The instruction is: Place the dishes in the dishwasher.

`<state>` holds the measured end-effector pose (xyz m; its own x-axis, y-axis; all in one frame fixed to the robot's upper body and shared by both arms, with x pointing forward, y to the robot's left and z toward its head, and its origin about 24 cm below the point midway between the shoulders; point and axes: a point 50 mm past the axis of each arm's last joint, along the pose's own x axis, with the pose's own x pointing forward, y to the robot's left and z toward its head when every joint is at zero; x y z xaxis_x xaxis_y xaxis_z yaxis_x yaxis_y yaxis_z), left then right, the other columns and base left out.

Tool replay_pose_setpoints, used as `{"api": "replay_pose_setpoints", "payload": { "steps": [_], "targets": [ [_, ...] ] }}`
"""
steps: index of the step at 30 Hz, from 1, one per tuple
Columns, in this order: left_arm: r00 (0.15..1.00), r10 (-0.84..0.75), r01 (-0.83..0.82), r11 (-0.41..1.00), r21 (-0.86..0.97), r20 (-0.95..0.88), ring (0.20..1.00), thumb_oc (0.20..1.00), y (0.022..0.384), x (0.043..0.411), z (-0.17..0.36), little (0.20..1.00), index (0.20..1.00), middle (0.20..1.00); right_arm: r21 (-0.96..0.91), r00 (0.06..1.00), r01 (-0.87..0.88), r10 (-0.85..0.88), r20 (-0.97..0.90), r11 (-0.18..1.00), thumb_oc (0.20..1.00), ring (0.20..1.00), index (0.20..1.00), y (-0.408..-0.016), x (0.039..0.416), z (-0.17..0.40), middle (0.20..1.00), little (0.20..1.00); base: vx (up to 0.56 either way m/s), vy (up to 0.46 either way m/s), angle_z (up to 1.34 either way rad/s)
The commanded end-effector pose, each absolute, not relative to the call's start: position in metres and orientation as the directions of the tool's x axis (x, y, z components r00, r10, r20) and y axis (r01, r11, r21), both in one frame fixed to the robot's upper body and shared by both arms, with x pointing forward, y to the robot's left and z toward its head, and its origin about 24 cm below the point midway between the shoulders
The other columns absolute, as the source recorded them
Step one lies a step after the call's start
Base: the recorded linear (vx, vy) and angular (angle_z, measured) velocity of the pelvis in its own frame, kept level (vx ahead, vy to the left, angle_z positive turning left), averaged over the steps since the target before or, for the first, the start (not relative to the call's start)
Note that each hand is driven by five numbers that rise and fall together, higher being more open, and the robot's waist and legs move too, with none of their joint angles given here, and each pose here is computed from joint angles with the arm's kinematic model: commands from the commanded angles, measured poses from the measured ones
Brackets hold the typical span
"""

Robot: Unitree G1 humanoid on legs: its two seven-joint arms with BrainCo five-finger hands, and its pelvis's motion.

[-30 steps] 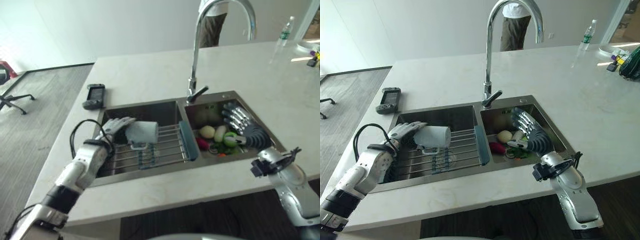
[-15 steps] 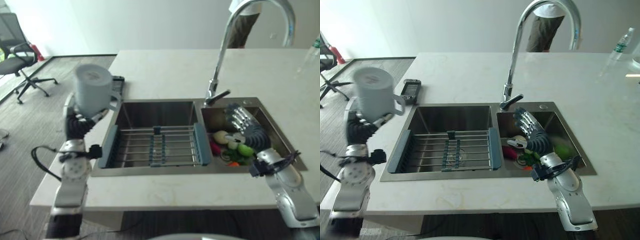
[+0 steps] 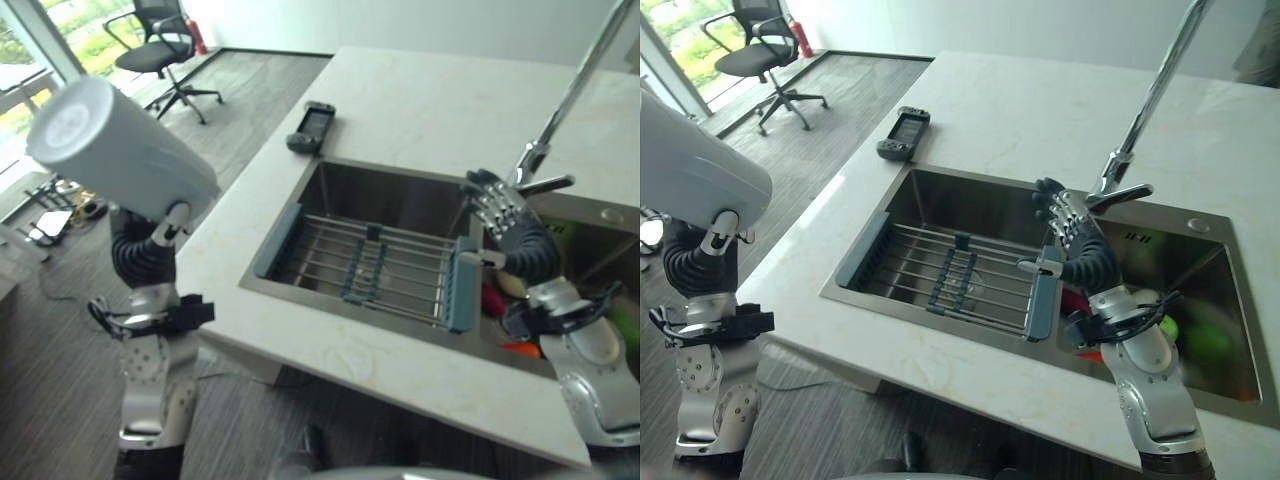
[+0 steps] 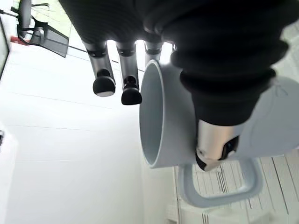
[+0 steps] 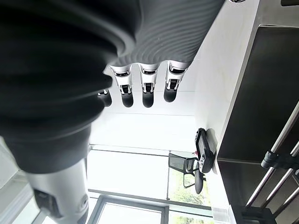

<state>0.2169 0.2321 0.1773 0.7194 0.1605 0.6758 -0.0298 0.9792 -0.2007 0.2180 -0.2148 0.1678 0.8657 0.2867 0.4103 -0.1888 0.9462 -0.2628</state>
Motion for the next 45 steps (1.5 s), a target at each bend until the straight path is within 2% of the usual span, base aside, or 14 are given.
{"api": "replay_pose_setpoints", "payload": {
  "steps": [1,7,16,22,30,38,43,45],
  "targets": [
    [0.624,0.142,0.018,0.98,-0.196,0.769,0.2,0.2,0.241,0.213,0.196,0.2,0.2,0.2,-0.228,0.788,-0.172,0.273,0.552,0.958,1.0,1.0,1.0,-0.218,0.216,0.184,1.0,1.0,-0.17,0.297,1.48],
    [0.633,0.112,0.07,0.977,-0.201,0.766,0.2,0.2,0.239,0.214,0.192,0.2,0.2,0.2,-0.222,0.799,-0.119,0.226,0.557,0.968,1.0,1.0,1.0,-0.22,0.222,0.185,1.0,1.0,-0.28,0.427,1.41],
    [0.634,0.106,0.04,0.985,-0.17,0.766,0.2,0.2,0.231,0.216,0.202,0.2,0.2,0.2,-0.162,0.756,-0.187,0.247,0.607,0.969,1.0,1.0,1.0,-0.193,0.224,0.183,1.0,1.0,-0.18,0.472,0.67],
    [0.664,0.036,0.113,0.982,-0.148,0.746,0.2,0.2,0.215,0.226,0.197,0.2,0.2,0.2,-0.154,0.787,-0.145,0.209,0.581,0.977,1.0,1.0,1.0,-0.209,0.219,0.181,1.0,1.0,-0.01,0.244,1.31],
    [0.687,-0.05,0.199,0.973,-0.121,0.725,0.2,0.2,0.202,0.23,0.192,0.2,0.2,0.2,-0.139,0.821,-0.139,0.192,0.537,0.981,1.0,1.0,1.0,-0.216,0.215,0.173,1.0,1.0,0.08,0.007,1.01],
    [0.728,-0.015,0.189,0.966,-0.18,0.685,0.2,0.2,0.215,0.212,0.177,0.2,0.2,0.2,-0.143,0.822,-0.229,0.27,0.501,0.963,1.0,1.0,1.0,-0.203,0.219,0.169,1.0,1.0,0.12,-0.194,0.7],
    [0.71,-0.085,0.278,0.946,-0.168,0.699,0.2,0.2,0.21,0.214,0.179,0.2,0.2,0.2,-0.156,0.831,-0.13,0.193,0.522,0.979,1.0,1.0,1.0,-0.218,0.214,0.171,1.0,1.0,-0.05,-0.003,0.88],
    [0.709,-0.067,0.267,0.947,-0.179,0.702,0.2,0.2,0.213,0.214,0.181,0.2,0.2,0.2,-0.155,0.821,-0.137,0.2,0.535,0.978,1.0,1.0,1.0,-0.217,0.213,0.173,1.0,1.0,-0.04,0.162,1.62]
  ]
}}
